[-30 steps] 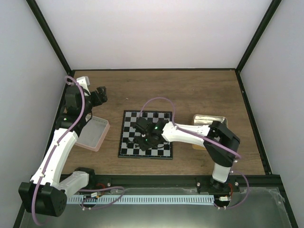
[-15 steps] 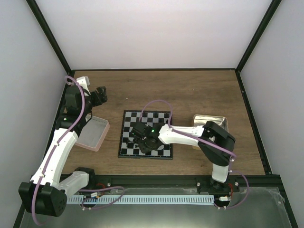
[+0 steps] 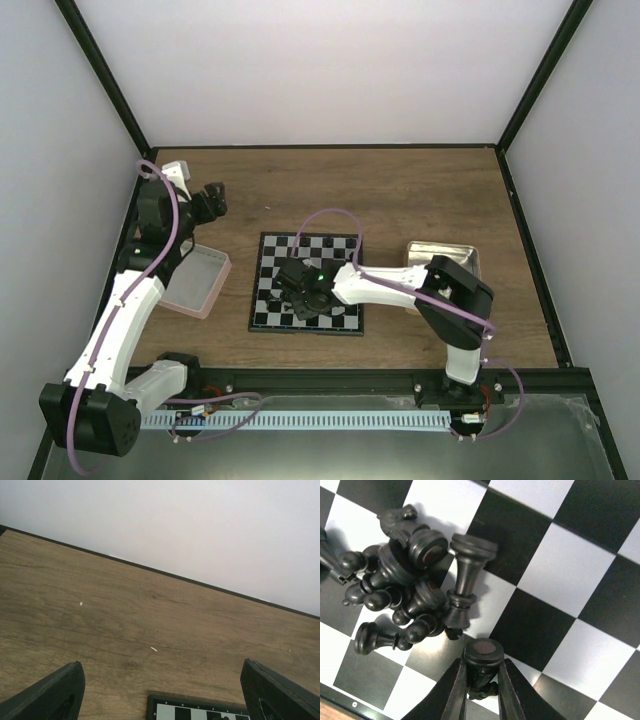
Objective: Set up the chess pieces on the board
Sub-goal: Pick up the chess piece from the chessboard, then place the chess piece on the chessboard.
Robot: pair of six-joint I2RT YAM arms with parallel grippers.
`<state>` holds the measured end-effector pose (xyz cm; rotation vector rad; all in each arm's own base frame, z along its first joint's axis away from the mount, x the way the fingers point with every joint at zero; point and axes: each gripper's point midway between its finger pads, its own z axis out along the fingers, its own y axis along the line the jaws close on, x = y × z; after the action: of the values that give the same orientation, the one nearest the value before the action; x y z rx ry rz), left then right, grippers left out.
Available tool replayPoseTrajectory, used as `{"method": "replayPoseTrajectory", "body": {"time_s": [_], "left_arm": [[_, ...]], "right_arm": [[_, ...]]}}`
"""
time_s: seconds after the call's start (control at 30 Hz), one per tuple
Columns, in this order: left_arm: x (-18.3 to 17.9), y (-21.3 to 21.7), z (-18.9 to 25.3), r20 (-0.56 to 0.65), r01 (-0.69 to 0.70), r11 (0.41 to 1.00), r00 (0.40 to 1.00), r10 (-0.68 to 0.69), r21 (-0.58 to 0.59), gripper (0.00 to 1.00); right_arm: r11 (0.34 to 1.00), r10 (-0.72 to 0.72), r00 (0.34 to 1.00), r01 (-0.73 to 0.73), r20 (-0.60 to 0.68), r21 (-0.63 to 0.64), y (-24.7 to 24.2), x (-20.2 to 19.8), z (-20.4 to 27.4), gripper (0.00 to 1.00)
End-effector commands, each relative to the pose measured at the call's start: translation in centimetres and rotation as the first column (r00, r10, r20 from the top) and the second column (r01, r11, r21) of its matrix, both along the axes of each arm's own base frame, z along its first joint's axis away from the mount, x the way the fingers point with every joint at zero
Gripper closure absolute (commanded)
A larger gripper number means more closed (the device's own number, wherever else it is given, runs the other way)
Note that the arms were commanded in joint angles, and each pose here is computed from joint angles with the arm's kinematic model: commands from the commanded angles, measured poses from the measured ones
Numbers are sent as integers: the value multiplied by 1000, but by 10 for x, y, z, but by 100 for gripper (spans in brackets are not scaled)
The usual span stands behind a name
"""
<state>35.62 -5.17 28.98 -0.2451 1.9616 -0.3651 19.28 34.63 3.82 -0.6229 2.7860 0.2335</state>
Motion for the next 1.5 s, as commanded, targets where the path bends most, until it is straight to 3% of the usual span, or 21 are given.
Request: {"method": "replayPoseTrajectory", "body": {"time_s": [0.0,0.2,0.37,0.57,0.73,0.83,1.0,1.3,1.47], "left_arm": [[-1,-8,6,39,50,998,998,-49,-30,13],[-2,-43,-3,36,231,967,973,-228,-112,13],[-15,-81,-38,-79,365,899,916,-393,-241,14],[-48,-137,-82,-187,481,802,804,-564,-354,14],[-71,-174,-120,-291,495,732,696,-657,-468,20],[-85,-194,-137,-334,504,686,620,-710,-525,23],[-101,-218,-148,-342,518,626,542,-767,-583,24],[-112,-228,-161,-339,454,588,517,-786,-669,42],[-114,-230,-161,-330,435,574,516,-790,-694,58]], "right_arm": [[997,-11,998,16,69,-74,-20,6,-10,83],[996,-46,987,32,156,87,-26,23,16,82],[974,-57,978,11,200,224,-35,36,30,82],[934,-26,969,-64,246,352,-39,48,42,82],[861,55,948,-204,314,466,-30,50,64,82],[824,97,924,-283,369,491,-24,48,78,82],[778,165,890,-383,426,499,-18,41,90,82],[751,175,866,-425,468,506,-16,39,102,82],[753,159,870,-412,466,513,-16,41,105,82]]}}
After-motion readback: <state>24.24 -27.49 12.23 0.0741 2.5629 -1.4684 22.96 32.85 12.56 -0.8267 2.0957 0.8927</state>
